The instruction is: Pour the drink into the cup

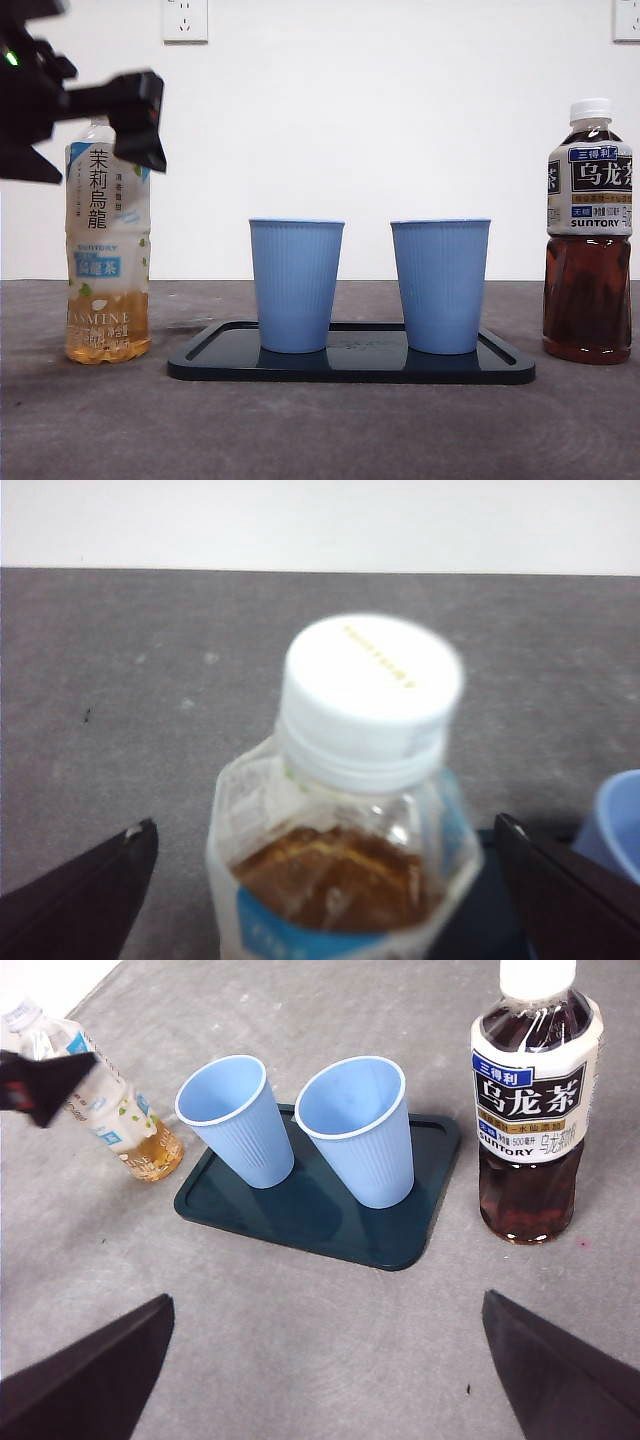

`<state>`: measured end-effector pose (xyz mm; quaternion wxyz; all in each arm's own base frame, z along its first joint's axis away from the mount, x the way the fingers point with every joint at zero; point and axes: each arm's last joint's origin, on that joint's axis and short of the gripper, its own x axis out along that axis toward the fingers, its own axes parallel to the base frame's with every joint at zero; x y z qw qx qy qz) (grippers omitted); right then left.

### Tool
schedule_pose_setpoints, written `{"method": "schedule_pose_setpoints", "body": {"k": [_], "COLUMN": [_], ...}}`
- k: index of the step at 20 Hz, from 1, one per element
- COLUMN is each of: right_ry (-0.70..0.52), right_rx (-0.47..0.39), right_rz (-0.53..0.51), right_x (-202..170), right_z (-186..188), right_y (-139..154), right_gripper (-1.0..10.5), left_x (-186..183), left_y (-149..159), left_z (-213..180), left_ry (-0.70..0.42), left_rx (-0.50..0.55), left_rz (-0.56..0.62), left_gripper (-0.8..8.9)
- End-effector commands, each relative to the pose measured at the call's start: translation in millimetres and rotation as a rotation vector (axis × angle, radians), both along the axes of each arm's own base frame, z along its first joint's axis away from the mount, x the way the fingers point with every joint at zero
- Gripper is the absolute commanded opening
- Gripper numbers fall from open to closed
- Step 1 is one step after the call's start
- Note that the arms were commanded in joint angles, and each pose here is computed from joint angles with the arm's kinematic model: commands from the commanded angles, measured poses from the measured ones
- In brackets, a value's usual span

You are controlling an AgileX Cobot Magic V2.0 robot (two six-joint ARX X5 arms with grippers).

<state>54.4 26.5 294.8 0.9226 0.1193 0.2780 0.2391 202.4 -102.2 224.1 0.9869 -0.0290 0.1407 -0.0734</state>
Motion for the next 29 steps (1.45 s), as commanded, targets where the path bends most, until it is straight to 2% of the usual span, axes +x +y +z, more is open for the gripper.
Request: {"method": "schedule_pose_setpoints", "body": {"k": [1,3,9,13,16,21,27,28,29], "right_ry": [-0.018,-0.019,-0.042,-0.027,-0.021,-0.027,-0.034,-0.033,-0.033], "right_rx": [0.003,0.003,-0.019,0.039,0.059,0.062,0.065,0.065,0.065], "right_rz": [0.008,0.010,0.068,0.188,0.226,0.228,0.228,0.228,0.228], "right_x": [-1,-1,-1,-4,-5,-4,-4,-4,-4], "right_z": [4,4,5,5,6,6,7,7,7], "right_y": [0,0,1,4,5,5,5,5,5], "right_gripper": [4.9,4.9,4.9,4.9,4.9,4.9,4.9,4.9,4.6], "left_x": [-13,-29,-79,-110,-131,-151,-152,-152,-152], "left_y": [2,8,22,36,47,61,62,62,62], "left_z": [23,43,90,104,114,122,122,122,122], "left_ry": [0.014,0.071,0.195,0.216,0.193,0.092,0.083,0.083,0.083], "left_rx": [-0.012,-0.013,-0.048,-0.081,-0.124,-0.165,-0.164,-0.164,-0.163], "left_rz": [-0.016,-0.042,-0.318,-0.440,-0.532,-0.561,-0.562,-0.562,-0.563], "left_gripper": [5.67,5.66,5.62,5.62,5.62,5.62,5.62,5.53,4.95]}}
